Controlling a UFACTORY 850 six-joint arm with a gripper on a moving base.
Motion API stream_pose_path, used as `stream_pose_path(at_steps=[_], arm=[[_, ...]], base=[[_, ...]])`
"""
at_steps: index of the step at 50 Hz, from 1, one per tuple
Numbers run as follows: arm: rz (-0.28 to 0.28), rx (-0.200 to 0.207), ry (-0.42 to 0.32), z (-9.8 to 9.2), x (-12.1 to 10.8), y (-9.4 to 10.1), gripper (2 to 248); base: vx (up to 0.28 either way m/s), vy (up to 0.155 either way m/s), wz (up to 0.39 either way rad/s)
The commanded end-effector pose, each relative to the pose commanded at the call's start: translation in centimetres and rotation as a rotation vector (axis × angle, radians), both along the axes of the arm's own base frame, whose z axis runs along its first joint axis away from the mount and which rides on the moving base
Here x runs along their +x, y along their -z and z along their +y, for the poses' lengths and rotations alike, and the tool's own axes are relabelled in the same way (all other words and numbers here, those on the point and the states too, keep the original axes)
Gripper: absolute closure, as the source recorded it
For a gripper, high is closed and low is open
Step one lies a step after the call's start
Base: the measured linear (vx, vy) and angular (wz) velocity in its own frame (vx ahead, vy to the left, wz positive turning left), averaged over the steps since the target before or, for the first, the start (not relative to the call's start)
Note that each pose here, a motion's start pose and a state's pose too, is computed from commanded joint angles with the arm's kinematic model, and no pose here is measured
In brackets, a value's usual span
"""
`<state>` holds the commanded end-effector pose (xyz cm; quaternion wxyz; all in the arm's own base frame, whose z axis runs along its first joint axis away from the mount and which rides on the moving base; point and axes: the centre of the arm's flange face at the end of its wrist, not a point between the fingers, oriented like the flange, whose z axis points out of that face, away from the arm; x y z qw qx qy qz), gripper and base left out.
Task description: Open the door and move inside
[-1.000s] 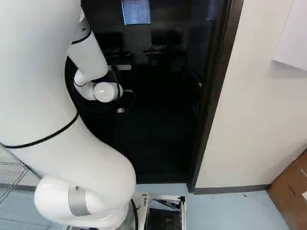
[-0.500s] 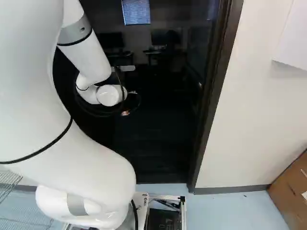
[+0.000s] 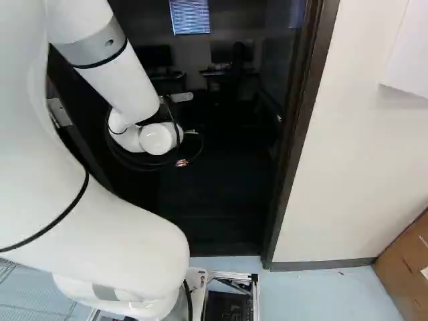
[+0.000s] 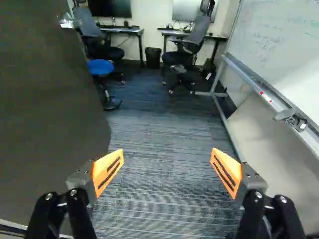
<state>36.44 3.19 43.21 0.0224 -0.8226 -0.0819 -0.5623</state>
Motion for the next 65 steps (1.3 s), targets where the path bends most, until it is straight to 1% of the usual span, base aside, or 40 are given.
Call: stream_pose_path(at_steps=[8, 16, 27, 46, 65], arm=[[-0.004, -0.015, 0.004, -0.9, -0.9, 0.1, 3], [-0.006, -0.02, 0.024, -1.9, -1.7, 0.2, 3], [-0.007, -0.019, 0.029, -2.0, -1.9, 0.3, 3], [-0.012, -0.003, 0.048, -2.2, -3.0, 1.4, 3], [-0.022, 0.025, 0.089, -2.6, -5.4, 3.5, 3]], base=[[0.0, 0.0, 0.0], [0.0, 0.0, 0.0], [0.0, 0.0, 0.0], [0.0, 0.0, 0.0], [0.0, 0.0, 0.0]])
